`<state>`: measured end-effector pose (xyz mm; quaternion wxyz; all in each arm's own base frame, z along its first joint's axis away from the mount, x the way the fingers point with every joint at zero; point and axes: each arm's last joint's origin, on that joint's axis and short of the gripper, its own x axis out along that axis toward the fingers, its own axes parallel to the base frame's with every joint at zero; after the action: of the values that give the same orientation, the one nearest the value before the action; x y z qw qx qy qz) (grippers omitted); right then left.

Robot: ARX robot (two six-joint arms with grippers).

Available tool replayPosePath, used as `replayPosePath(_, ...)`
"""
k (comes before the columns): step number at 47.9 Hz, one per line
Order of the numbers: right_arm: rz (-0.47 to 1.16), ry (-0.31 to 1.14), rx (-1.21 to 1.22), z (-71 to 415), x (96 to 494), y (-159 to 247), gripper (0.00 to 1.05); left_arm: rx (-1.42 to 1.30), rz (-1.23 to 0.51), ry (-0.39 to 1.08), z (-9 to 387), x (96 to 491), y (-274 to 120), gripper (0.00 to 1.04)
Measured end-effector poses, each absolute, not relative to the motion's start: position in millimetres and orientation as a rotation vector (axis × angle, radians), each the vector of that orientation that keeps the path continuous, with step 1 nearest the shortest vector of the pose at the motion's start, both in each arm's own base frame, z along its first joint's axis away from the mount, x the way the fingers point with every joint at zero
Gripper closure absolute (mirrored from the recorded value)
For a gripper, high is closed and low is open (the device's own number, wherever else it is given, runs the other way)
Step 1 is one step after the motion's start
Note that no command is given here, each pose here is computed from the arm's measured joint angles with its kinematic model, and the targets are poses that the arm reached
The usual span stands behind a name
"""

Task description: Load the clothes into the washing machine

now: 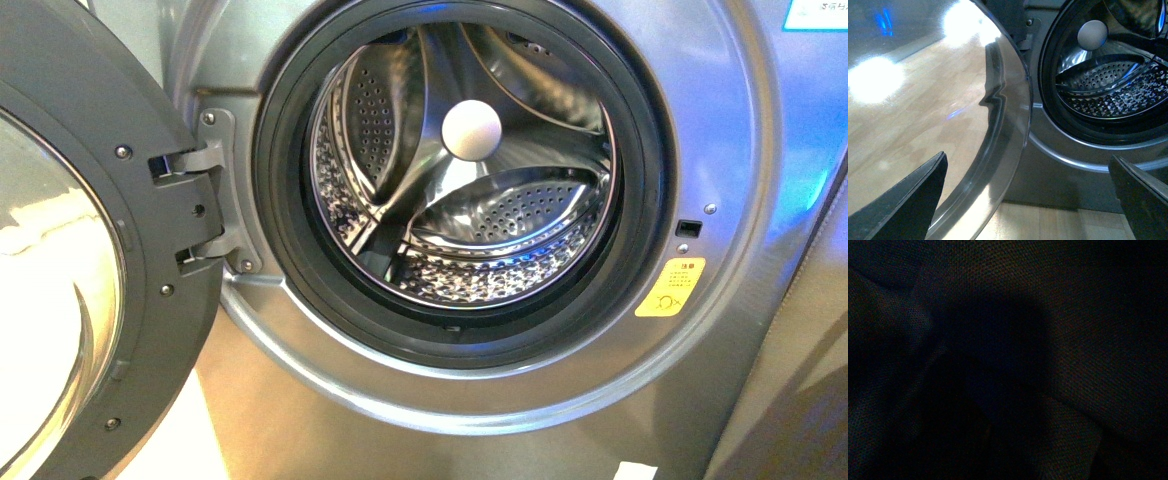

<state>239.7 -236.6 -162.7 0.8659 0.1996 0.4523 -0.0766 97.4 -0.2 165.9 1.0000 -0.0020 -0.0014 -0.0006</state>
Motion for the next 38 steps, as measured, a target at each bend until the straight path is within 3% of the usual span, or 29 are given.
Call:
replayPosePath(10,-0.188,0.861,0.463,-127,240,-252,0.97,-0.004,-0.001,-0.003,166,97,0,0.06)
replayPosePath(22,-0.182,0.705,0.503,-56,224,-267,0.98,-0.004,-0.001,-0.003,166,97,0,0.06)
replayPosePath(38,-0.116,0.588,0.446,27,220,-246,0.98,-0.004,-0.001,-0.003,166,97,0,0.06)
